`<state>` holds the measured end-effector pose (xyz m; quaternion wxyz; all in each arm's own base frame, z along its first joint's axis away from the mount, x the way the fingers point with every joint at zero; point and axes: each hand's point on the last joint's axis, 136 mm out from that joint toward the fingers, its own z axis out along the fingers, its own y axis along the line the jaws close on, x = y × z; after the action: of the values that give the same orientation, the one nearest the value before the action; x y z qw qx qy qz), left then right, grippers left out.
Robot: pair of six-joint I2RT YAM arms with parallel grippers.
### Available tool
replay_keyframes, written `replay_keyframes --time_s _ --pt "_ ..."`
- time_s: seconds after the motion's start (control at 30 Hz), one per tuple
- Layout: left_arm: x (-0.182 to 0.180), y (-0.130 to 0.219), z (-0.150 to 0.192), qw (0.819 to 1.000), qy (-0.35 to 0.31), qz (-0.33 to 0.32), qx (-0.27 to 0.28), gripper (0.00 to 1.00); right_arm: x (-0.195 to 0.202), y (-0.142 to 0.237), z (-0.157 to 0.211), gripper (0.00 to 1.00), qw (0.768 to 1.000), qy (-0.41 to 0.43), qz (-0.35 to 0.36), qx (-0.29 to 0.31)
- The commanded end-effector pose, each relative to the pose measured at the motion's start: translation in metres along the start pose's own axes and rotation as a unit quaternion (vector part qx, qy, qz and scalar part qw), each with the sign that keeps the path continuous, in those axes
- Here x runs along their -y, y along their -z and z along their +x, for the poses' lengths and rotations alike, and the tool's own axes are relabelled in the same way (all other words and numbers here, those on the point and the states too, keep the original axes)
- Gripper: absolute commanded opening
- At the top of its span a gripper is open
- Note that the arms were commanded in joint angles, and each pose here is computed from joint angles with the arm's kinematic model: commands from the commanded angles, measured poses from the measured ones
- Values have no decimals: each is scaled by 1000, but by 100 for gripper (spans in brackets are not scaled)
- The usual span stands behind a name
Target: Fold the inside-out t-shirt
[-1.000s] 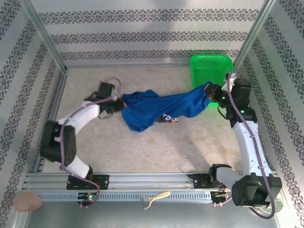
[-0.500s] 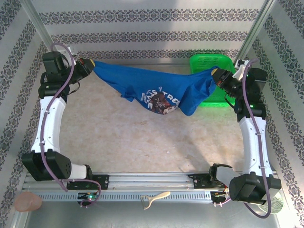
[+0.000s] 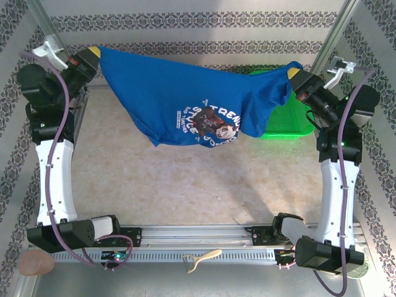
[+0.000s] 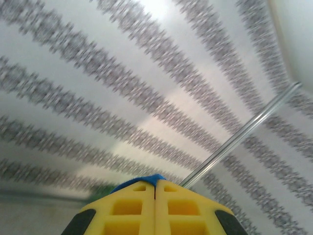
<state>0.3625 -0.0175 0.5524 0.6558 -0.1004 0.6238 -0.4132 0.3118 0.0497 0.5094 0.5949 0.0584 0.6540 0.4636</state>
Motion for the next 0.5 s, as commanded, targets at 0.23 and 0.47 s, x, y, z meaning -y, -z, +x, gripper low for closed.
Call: replay_keyframes --time_s 0.23,0.47 --pt "-10 0 -29 997 34 -22 67 0 15 -8 0 0 1000 -20 10 3" --pt "-121 -28 46 986 115 -115 -28 0 66 -30 52 0 996 -57 50 -44"
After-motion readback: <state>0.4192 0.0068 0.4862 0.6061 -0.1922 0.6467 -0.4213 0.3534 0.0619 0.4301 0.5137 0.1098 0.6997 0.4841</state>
